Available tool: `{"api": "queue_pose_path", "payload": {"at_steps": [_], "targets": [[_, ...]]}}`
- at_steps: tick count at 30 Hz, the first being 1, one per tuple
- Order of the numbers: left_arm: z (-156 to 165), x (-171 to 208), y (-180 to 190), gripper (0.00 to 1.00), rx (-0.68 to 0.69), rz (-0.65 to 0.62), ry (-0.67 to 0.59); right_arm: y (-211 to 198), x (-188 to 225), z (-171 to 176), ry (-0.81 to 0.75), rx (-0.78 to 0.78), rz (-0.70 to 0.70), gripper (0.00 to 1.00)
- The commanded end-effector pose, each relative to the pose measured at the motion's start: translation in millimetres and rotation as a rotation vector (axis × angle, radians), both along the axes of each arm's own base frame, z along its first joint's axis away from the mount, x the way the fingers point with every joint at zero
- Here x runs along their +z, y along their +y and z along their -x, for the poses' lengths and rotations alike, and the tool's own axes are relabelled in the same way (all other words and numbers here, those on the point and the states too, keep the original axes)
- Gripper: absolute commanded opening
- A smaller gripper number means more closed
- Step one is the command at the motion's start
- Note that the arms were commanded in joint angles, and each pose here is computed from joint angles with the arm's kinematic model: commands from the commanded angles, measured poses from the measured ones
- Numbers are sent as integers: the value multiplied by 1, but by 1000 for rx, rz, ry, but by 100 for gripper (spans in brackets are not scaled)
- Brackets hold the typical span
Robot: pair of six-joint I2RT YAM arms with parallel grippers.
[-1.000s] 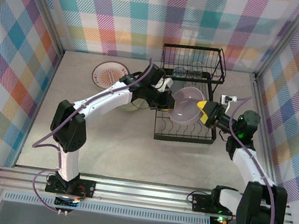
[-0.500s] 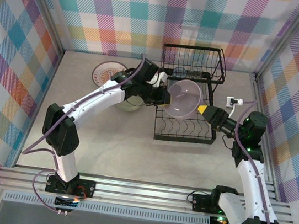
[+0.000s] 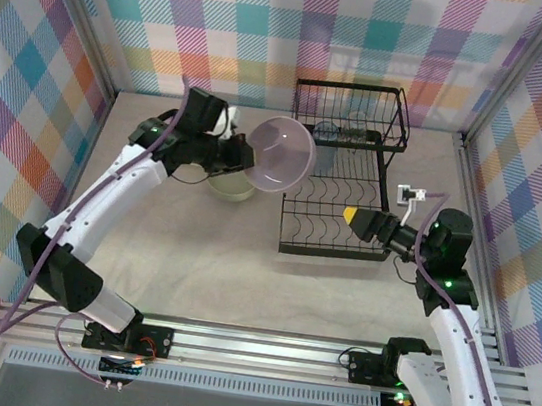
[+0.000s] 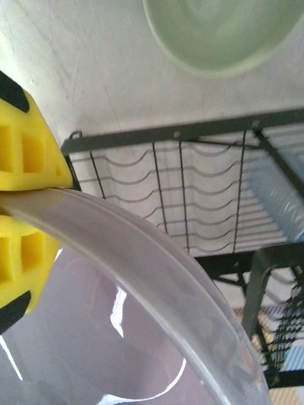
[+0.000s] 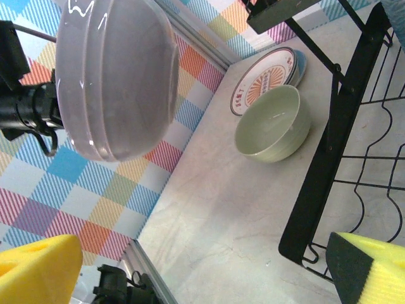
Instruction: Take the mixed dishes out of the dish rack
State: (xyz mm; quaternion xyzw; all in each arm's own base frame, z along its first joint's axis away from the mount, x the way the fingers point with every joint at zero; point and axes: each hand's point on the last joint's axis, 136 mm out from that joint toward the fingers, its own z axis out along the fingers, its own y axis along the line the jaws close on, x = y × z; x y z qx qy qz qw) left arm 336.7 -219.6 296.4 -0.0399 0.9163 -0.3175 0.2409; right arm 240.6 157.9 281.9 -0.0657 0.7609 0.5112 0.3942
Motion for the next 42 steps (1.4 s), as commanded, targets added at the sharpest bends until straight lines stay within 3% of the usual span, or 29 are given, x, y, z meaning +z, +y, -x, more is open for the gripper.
{"api": "queue_pose_path", "payload": {"at_steps": [1, 15, 26, 42], "targets": [[5, 18, 25, 0, 16, -19, -70, 4, 9, -1, -81, -4, 59, 99], [-33, -55, 96, 0, 167, -175, 86, 46, -25, 10, -121, 86, 187, 99], [-78, -99, 101, 0, 206, -238, 164, 56, -34, 22, -147, 119, 211, 99], [-106, -121, 104, 0, 228, -284, 203, 53, -48, 39, -175, 134, 206, 99]]}}
